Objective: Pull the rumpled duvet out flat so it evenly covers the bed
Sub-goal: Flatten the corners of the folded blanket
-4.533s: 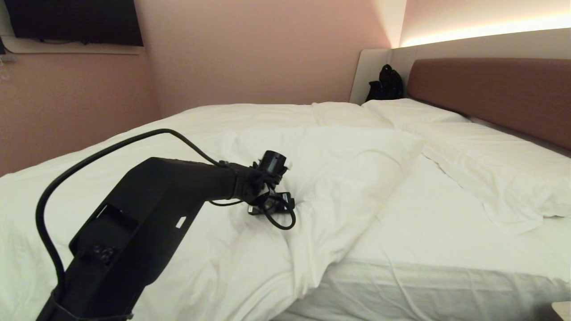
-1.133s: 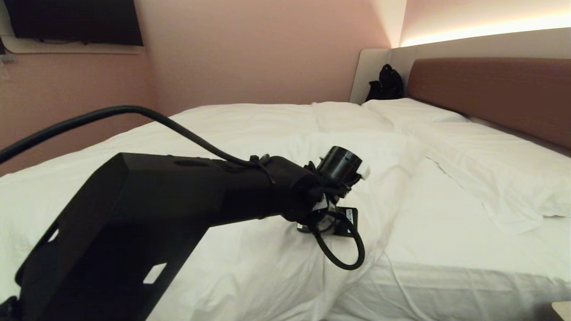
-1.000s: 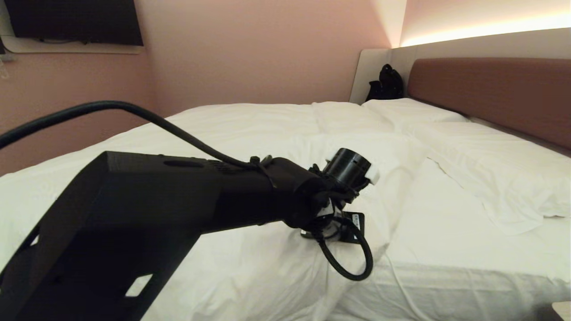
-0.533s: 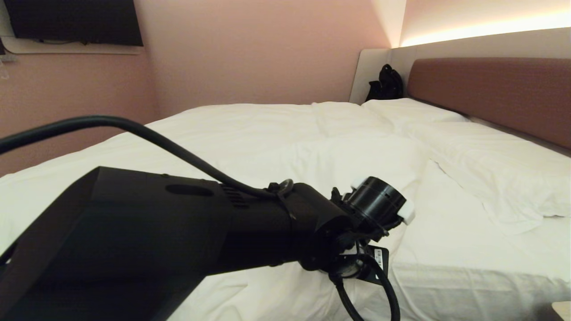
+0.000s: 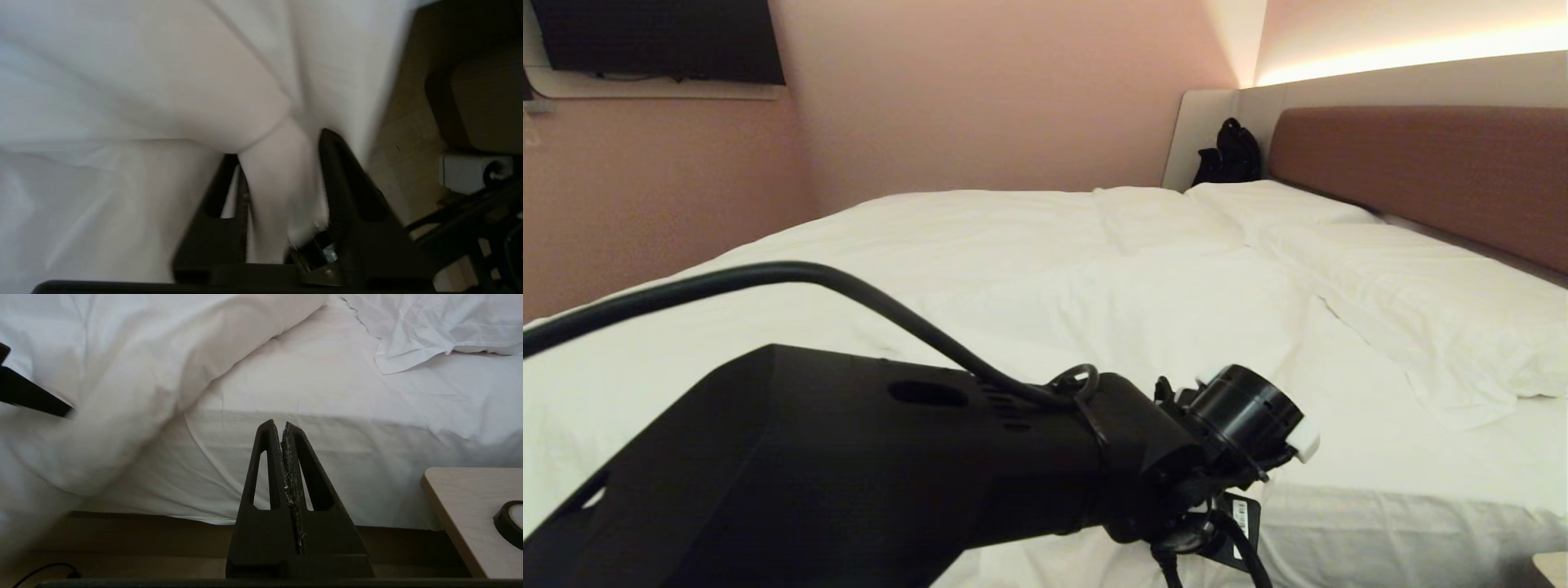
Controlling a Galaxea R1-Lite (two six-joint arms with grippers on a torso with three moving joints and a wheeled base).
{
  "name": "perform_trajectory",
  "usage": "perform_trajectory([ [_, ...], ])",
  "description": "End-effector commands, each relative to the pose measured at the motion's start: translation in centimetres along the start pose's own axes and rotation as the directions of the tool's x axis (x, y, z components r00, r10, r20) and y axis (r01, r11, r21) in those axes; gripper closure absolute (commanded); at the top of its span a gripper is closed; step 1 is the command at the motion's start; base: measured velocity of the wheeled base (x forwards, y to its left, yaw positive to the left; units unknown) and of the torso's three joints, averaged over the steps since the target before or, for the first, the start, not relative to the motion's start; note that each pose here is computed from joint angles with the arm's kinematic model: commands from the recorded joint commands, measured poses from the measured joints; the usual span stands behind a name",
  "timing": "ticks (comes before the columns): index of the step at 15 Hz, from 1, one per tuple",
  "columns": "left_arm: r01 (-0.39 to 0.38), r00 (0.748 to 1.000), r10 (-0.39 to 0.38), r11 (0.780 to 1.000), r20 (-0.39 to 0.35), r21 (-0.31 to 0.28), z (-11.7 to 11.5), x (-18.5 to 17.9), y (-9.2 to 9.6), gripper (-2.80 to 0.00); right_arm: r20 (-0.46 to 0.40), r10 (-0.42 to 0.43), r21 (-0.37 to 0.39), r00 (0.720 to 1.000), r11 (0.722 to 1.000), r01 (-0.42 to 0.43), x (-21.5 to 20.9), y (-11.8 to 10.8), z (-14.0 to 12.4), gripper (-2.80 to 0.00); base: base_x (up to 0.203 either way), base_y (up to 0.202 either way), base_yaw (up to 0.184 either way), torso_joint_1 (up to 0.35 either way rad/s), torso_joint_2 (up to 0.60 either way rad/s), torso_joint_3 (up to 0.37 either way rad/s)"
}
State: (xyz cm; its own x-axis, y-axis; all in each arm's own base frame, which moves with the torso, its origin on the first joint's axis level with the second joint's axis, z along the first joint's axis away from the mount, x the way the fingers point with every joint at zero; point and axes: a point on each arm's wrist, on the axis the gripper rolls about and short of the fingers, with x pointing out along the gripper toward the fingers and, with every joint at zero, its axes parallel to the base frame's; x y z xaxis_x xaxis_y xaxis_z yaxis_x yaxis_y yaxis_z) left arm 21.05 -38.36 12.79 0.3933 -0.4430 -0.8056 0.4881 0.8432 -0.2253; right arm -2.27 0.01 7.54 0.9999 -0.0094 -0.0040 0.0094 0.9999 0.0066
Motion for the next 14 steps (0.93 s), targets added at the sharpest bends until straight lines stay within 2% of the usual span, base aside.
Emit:
perform_trajectory([
  [1,-0.002,1.000,0.002,1.000,0.001,0.002,-0.1,0.2,-0.3,-2.80,-0.001,0.000,0.001,1.000,1.000,0.000,0.0,0.0,0.0,0.00,0.000,0.000,0.000,0.000,0.00,0.000],
  [3,0.013,1.000,-0.013,1.000,0.011,0.015,-0.4,-0.5,-1.1,-2.80,-0.001,0.000,0.000,1.000,1.000,0.000,0.0,0.0,0.0,0.00,0.000,0.000,0.000,0.000,0.00,0.000],
  [5,0.028,0.999,-0.028,1.000,0.039,0.003,-0.1,-1.8,-1.3,-2.80,-0.001,-0.001,0.000,1.000,1.000,0.001,0.0,0.0,0.0,0.00,0.000,0.000,0.000,0.000,0.00,0.000],
  [6,0.038,0.997,-0.037,0.999,0.065,-0.008,0.4,-2.9,-1.4,-2.80,0.000,0.000,0.000,1.000,1.000,0.000,0.0,0.0,0.0,0.00,0.000,0.000,0.000,0.000,0.00,0.000],
  [8,0.012,0.989,-0.004,0.999,0.149,-0.050,1.9,-5.2,-0.3,-2.80,-0.001,0.000,0.000,1.000,1.000,0.000,0.0,0.0,0.0,0.00,0.000,0.000,0.000,0.000,0.00,0.000],
  [9,-0.004,0.982,0.018,0.997,0.189,-0.075,2.8,-6.3,0.6,0.00,-0.001,0.000,0.000,1.000,1.000,0.000,0.0,0.0,0.0,0.00,0.000,0.000,0.000,0.000,0.00,0.000],
  [11,-0.008,0.970,0.034,0.994,0.240,-0.108,4.1,-8.2,2.0,0.00,-0.001,0.002,0.001,1.000,1.000,-0.002,0.0,0.0,0.0,0.00,0.000,0.000,0.000,0.000,0.00,0.000],
  [14,-0.007,0.932,0.062,0.989,0.358,-0.151,6.6,-13.1,5.5,0.00,-0.001,0.000,0.001,1.000,1.000,0.000,0.0,0.0,0.0,0.00,0.000,0.000,0.000,0.000,0.00,0.000],
])
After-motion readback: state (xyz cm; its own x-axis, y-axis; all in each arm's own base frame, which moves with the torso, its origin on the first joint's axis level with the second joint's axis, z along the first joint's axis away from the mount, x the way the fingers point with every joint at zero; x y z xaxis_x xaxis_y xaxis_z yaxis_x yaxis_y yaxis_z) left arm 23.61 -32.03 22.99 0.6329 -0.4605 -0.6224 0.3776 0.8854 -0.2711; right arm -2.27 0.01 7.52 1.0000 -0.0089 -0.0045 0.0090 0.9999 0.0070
